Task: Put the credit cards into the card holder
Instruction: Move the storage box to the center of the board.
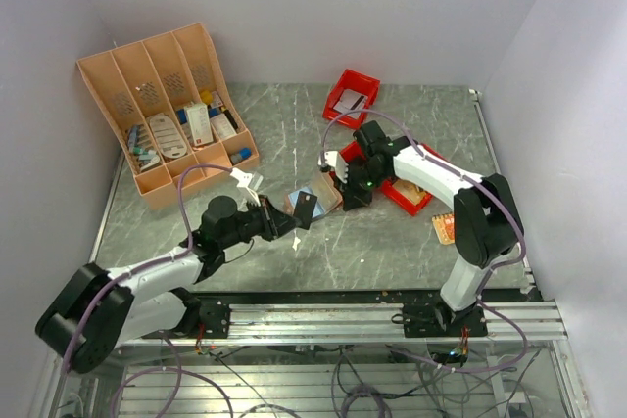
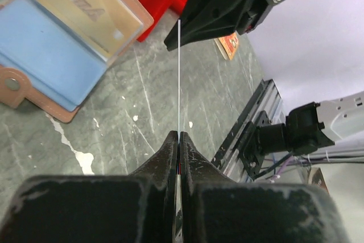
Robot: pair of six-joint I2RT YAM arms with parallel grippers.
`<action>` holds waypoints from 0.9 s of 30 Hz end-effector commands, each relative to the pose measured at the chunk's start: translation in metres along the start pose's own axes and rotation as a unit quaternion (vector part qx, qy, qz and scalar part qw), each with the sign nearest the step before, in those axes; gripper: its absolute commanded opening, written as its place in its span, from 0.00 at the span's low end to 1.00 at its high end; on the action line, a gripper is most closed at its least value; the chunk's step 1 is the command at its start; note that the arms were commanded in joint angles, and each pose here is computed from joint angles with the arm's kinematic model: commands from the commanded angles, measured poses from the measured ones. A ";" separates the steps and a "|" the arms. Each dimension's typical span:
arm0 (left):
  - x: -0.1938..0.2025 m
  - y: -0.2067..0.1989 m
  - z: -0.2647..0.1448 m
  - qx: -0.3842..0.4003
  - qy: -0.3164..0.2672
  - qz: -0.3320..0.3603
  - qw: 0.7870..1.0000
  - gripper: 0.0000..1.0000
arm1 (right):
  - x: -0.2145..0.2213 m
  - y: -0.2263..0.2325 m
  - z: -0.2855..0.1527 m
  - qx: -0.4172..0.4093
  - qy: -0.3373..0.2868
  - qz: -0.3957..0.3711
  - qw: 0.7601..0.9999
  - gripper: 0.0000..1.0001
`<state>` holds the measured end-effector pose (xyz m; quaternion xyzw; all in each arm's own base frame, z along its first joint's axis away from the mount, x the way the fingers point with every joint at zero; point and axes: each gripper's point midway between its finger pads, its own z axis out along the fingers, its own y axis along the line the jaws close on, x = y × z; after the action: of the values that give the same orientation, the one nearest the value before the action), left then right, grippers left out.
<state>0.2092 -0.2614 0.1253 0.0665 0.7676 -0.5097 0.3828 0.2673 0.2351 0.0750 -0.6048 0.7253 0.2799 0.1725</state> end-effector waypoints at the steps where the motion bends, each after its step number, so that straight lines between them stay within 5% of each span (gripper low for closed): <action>1: -0.006 0.018 -0.005 -0.069 -0.001 -0.001 0.998 0.07 | 0.000 -0.046 -0.002 0.096 0.009 0.030 0.995 0.00; 13: -0.017 0.004 0.002 -0.028 -0.038 -0.068 0.997 0.07 | -0.001 -0.043 0.030 0.059 0.007 0.066 0.996 0.00; 27: -0.011 0.022 0.011 -0.053 -0.036 -0.089 0.994 0.07 | 0.012 -0.128 -0.002 0.215 0.011 0.157 0.964 0.00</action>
<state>0.2226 -0.2594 0.1103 -0.0264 0.7917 -0.5022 0.3468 0.3447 0.2331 0.0413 -0.4825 0.8301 0.1854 0.2090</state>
